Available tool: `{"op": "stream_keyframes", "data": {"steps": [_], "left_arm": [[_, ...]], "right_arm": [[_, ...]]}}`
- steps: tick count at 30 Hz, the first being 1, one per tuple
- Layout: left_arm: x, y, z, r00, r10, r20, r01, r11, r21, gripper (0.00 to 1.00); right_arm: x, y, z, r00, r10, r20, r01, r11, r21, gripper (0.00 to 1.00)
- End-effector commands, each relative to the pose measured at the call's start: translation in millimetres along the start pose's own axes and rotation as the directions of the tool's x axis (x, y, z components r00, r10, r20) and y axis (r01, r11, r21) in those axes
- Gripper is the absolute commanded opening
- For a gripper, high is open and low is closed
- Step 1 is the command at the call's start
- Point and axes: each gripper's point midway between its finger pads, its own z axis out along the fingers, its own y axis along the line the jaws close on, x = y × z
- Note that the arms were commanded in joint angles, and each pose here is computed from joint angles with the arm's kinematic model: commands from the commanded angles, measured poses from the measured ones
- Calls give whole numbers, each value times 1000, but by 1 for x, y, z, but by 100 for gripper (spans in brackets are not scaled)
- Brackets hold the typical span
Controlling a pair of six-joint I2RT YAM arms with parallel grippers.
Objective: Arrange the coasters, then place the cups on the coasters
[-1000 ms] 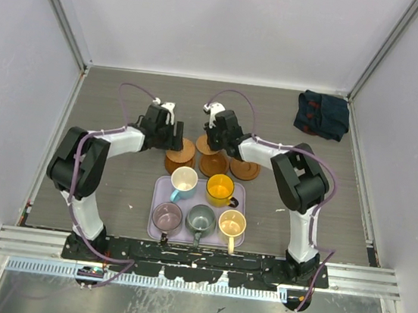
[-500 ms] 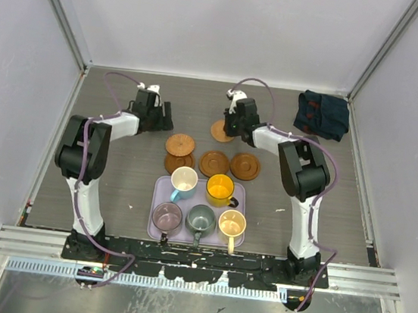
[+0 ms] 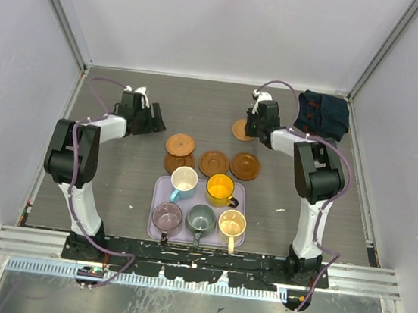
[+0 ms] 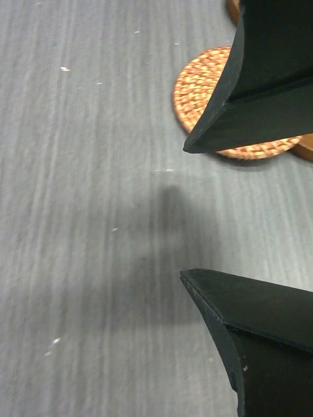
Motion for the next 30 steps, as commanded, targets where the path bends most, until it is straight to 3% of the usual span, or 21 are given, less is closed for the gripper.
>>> {"op": "stream_keyframes", "data": {"steps": [1, 4, 12, 21, 30], "left_arm": [[0, -28, -28, 999, 49, 10, -50, 993, 104, 72], [11, -36, -35, 996, 89, -1, -88, 989, 121, 70], [36, -53, -33, 974, 213, -81, -202, 972, 123, 64], [45, -47, -18, 938, 292, -185, -294, 956, 19, 34], [43, -36, -3, 903, 313, -294, -339, 940, -41, 31]], "right_arm": [[-51, 5, -39, 989, 0, 145, -2, 1000, 17, 24], [-60, 4, -57, 982, 1, 191, -7, 1000, 29, 32], [-58, 3, -93, 972, 17, 235, -26, 999, 35, 33], [-54, 8, -122, 959, 63, 276, -65, 998, -2, 33], [-53, 9, -128, 959, 59, 276, -59, 998, -10, 33]]}}
